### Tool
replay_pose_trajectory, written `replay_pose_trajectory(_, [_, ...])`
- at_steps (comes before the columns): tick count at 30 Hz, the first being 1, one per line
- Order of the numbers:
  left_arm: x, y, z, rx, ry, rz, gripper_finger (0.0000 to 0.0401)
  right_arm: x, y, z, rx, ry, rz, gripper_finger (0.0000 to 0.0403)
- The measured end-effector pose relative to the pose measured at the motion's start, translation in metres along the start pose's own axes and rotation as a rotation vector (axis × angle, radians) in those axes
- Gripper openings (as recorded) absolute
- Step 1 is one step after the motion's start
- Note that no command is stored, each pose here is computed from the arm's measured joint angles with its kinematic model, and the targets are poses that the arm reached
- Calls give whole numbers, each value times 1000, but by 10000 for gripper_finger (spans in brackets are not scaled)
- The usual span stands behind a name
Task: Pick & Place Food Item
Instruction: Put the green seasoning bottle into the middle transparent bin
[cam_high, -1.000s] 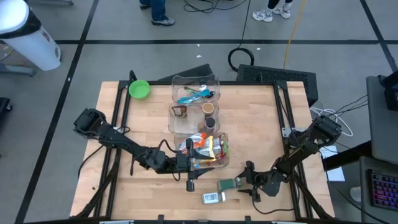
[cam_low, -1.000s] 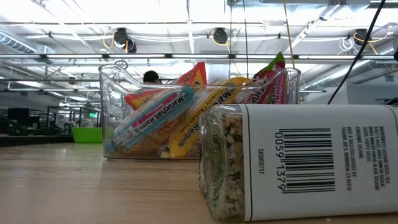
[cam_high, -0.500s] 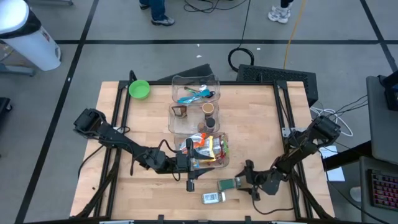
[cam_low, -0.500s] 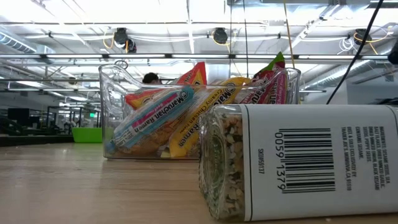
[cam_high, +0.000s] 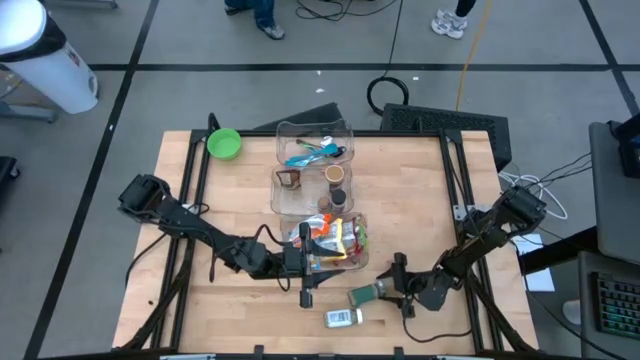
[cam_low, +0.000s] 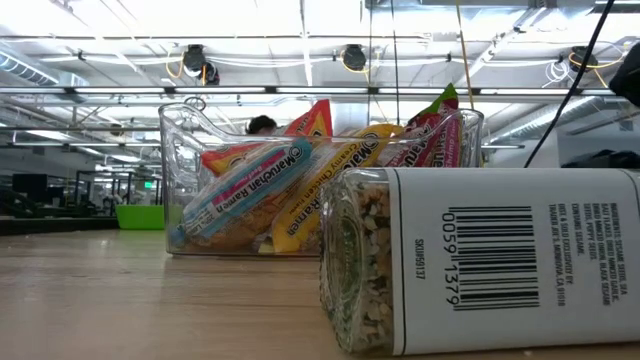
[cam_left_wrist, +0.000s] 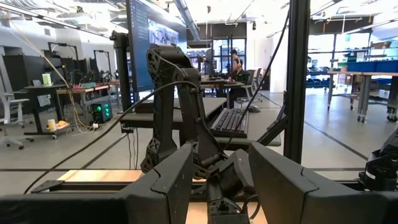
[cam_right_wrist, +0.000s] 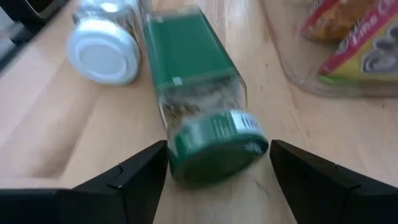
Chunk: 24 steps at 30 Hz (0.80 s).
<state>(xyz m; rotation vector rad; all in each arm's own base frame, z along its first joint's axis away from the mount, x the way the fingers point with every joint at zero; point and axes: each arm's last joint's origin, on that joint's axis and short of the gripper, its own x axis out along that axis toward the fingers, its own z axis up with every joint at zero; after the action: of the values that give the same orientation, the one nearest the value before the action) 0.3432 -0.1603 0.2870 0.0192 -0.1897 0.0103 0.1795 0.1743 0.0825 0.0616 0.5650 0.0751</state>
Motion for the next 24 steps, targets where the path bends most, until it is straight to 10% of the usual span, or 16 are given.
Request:
replay_pose_trajectory(13, [0,0,0,1,5,-1,166,0,3,6,-8,-50,28,274])
replay_pose_trajectory(24, [0,0,0,1,5,-1,166,0,4,6,-14,-49,33,196])
